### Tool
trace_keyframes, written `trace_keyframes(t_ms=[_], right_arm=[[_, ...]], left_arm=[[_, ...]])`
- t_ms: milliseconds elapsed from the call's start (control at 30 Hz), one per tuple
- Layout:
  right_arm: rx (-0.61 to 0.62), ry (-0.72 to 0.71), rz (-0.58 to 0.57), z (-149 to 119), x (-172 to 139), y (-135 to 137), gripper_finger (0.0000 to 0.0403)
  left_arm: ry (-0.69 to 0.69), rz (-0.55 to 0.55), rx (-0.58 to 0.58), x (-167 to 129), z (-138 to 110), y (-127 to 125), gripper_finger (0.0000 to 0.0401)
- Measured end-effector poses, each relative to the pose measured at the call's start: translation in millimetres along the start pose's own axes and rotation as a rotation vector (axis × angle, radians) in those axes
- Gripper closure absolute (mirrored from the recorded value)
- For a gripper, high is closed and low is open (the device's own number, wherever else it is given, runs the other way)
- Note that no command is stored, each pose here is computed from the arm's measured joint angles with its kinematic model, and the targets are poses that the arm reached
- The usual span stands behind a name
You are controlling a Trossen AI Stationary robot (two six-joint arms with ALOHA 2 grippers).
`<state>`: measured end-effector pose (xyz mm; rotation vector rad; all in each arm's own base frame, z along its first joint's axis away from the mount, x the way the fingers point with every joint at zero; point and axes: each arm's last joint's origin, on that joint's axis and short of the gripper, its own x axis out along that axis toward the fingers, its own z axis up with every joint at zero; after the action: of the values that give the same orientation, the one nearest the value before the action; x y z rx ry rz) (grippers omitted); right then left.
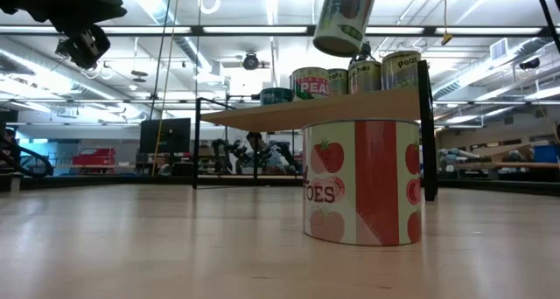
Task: Pick and place cans onto a shelf
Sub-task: Put the white canned mixed vegetables on the shelf
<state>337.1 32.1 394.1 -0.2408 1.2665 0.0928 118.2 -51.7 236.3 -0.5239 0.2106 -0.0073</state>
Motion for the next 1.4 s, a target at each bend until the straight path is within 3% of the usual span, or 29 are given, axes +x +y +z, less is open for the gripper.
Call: trace_keyframes(t_ms=[800, 1133, 1400], right_arm=[[-0.116, 0.07, -0.027, -29.1, 2.3, -21.4, 0.0107], [-0.101, 0.061, -0.036, -34.8, -1.8, -31.7, 0.0107], [-0.111, 0.129, -0.027, -54.8, 5.6, -26.6, 0.0106]], left_arm=[[-0.038, 0.054, 0.001, -0.1, 1.0, 1.6, 0.0358], [-0.039, 0.057, 0.001, -0.1, 1.0, 1.7, 0.0358], [-0.049, 0.07, 0.001, -0.1, 1.3, 2.1, 0.0358]])
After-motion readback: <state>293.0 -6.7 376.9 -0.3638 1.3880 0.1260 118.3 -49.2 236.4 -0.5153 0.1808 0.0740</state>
